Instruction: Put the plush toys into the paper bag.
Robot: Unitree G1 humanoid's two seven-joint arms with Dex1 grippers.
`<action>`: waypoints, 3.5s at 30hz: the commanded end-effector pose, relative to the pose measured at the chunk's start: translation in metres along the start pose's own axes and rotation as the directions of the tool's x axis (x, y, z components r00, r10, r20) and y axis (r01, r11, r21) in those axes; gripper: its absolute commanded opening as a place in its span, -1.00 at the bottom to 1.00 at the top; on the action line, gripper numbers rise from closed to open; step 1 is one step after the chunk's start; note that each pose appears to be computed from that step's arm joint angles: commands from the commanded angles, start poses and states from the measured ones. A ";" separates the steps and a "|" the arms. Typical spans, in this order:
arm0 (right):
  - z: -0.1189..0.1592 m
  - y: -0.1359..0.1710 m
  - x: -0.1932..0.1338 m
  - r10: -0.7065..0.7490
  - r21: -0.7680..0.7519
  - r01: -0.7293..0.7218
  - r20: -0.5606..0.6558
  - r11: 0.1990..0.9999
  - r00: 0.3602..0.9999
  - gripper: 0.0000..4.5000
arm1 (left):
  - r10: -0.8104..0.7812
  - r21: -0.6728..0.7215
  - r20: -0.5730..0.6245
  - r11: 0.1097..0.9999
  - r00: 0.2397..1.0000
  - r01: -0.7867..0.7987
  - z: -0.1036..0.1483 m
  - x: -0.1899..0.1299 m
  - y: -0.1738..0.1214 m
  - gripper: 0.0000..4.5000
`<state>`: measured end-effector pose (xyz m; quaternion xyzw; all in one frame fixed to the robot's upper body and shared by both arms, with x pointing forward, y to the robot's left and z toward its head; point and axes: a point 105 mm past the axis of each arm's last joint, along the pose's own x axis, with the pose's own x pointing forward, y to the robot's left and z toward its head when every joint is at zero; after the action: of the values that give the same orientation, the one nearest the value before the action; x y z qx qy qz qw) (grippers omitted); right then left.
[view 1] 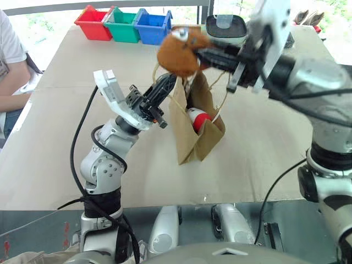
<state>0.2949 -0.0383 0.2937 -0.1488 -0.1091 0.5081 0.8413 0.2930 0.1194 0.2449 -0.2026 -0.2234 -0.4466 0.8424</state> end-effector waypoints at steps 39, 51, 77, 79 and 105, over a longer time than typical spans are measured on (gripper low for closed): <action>-0.015 -0.004 -0.009 0.168 -0.138 -0.190 -0.156 0.972 0.973 0.63 | 0.171 0.020 0.065 0.985 0.983 -0.173 0.004 -0.051 0.001 -1.00; -0.010 -0.007 -0.065 -0.077 0.418 0.093 -0.055 0.903 0.996 0.63 | 0.125 0.065 0.059 0.990 0.990 -0.129 0.012 -0.040 0.003 -1.00; 0.029 0.023 0.003 0.145 0.487 -0.344 0.399 0.803 0.905 -0.97 | 0.076 0.123 -0.006 0.990 0.997 -0.075 0.029 -0.020 0.019 -1.00; 0.046 0.023 -0.001 0.159 0.452 -0.378 0.451 0.808 0.878 -0.97 | 0.062 0.151 -0.002 0.987 0.998 -0.061 0.037 -0.013 0.030 -1.00; -0.006 0.049 -0.077 0.098 0.403 -0.131 0.103 0.906 0.990 0.60 | -0.086 0.068 -0.268 0.992 0.960 0.108 0.032 -0.004 0.094 0.98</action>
<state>0.2446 -0.0755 0.2552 0.0514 -0.0038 0.5484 0.8346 0.3810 0.1667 0.2315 -0.0949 -0.1064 -0.5076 0.8497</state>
